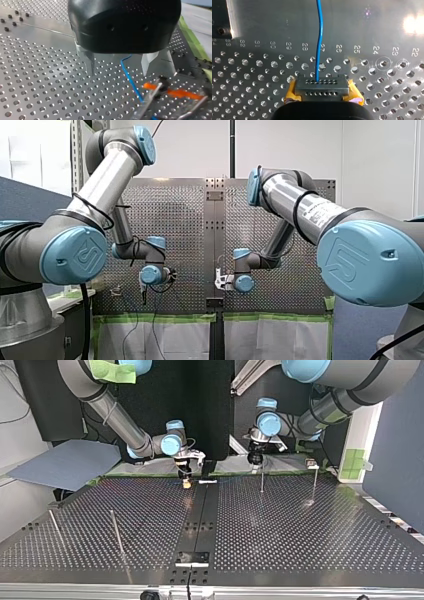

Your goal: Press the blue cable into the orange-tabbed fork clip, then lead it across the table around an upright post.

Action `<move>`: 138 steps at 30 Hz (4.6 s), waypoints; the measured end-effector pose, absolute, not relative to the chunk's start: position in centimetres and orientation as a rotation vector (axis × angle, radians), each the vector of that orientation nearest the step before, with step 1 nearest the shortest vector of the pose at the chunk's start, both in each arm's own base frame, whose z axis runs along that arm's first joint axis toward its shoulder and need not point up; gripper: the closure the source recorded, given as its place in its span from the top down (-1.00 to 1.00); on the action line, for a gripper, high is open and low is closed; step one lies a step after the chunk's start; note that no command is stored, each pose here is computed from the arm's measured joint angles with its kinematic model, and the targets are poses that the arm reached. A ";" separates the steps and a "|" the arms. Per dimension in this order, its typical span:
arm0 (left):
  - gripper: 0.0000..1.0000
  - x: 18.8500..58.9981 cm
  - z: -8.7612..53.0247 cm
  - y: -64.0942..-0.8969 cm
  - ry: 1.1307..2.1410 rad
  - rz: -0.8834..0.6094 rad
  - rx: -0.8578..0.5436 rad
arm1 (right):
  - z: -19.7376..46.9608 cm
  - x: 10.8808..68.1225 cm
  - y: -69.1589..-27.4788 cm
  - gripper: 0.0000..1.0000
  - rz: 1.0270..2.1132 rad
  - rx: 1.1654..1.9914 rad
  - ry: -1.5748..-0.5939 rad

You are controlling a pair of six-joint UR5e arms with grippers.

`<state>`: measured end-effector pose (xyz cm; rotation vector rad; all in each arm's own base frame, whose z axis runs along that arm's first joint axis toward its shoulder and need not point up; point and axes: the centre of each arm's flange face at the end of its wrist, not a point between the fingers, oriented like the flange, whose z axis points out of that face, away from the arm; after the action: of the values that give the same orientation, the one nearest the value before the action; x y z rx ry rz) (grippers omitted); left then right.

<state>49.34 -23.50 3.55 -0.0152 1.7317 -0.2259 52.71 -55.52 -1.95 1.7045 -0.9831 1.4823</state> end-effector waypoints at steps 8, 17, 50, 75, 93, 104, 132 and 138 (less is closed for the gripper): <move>0.86 50.3 2.8 -23.9 1.748 -0.236 -0.023 | -1.9 52.9 -55.4 -1.00 1.485 1.706 -0.981; 0.86 52.4 1.8 -24.3 1.756 -0.213 -0.039 | -1.9 53.1 -55.2 -1.00 1.491 1.708 -0.975; 0.51 53.7 2.7 -25.7 1.759 -0.174 -0.003 | -1.9 53.3 -55.1 -1.00 1.491 1.710 -0.971; -1.00 53.1 2.4 -24.9 1.795 -0.028 -0.008 | -2.0 53.3 -55.0 -1.00 1.489 1.715 -0.971; -1.00 53.2 4.6 -26.2 1.794 -0.017 0.074 | 1.4 53.5 -55.2 -1.00 1.463 1.702 -0.945; -1.00 51.9 9.5 -28.0 1.793 -0.040 0.101 | 7.9 54.2 -54.5 -1.00 1.460 1.710 -0.932; -1.00 49.4 21.8 -30.0 1.699 -0.124 0.027 | 22.6 52.8 -51.4 -1.00 1.493 1.668 -0.943; -1.00 49.5 25.5 -30.3 1.643 -0.142 0.022 | 26.3 52.6 -51.0 -1.00 1.526 1.631 -0.930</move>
<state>49.49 -30.33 25.50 0.0221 1.6428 -0.1415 52.55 -50.97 26.26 1.6310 -0.9296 1.5259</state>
